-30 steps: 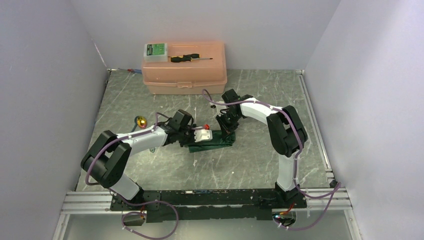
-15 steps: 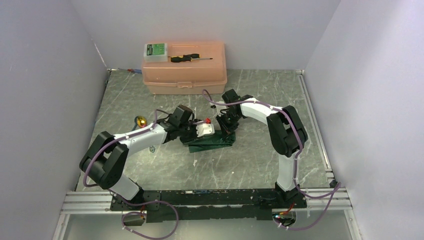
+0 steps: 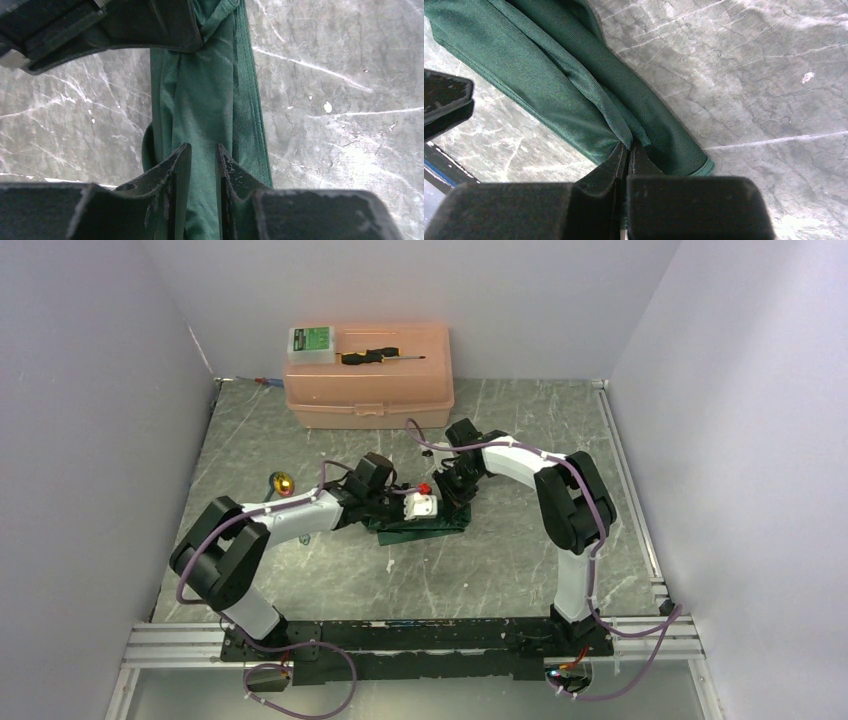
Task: Fold the napkin into a case and place the utensils inside
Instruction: Smooth out the smaller rectangle-folded napkin at the center of the board.
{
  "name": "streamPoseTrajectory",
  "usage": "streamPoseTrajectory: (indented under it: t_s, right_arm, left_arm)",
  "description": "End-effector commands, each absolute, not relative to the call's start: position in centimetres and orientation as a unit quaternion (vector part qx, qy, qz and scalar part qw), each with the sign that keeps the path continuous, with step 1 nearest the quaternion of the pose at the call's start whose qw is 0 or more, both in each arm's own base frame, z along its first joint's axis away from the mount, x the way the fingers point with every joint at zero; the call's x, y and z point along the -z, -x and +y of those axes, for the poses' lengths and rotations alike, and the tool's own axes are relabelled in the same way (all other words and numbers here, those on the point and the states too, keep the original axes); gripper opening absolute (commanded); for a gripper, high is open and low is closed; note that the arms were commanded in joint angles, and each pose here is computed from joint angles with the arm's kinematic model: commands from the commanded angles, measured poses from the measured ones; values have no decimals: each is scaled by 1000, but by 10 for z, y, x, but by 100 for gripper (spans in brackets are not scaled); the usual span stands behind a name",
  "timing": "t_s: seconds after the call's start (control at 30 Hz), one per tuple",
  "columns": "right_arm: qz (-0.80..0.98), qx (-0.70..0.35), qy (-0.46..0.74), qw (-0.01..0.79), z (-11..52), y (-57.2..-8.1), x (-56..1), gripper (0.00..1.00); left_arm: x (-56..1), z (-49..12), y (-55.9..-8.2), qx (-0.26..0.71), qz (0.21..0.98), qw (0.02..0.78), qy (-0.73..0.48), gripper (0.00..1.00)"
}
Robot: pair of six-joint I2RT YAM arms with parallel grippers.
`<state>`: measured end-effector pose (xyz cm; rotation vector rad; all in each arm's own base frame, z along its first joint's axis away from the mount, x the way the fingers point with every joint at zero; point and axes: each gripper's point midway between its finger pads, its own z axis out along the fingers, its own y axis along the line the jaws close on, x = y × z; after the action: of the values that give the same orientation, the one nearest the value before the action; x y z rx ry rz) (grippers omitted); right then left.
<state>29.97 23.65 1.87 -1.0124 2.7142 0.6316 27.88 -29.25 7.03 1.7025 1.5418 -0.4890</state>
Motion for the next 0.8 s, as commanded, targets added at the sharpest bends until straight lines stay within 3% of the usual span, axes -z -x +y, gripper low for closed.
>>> streamPoseTrajectory:
  t_s: [0.0,0.13,0.47,0.53,0.67,0.77]
  right_arm:
    - [913,-200,349,74,224,-288,-16,0]
    - [910,-207,350,78,226,-286,-20,0]
    - [904,-230,349,92,233,-283,-30,1]
    - [905,-230,344,101,234,-286,-34,11]
    - [908,-219,328,141,233,-300,-52,32]
    - [906,-224,307,188,232,-312,-79,38]
  left_arm:
    - [-64,-298,-283,191,591,396,-676,29]
    - [-48,-290,-285,175,604,380,-678,27]
    - [-26,-277,-306,145,633,365,-667,11]
    - [-25,-277,-306,143,632,362,-670,4]
    - [-17,-274,-294,147,620,336,-694,3]
    - [-10,-269,-286,142,614,320,-708,3]
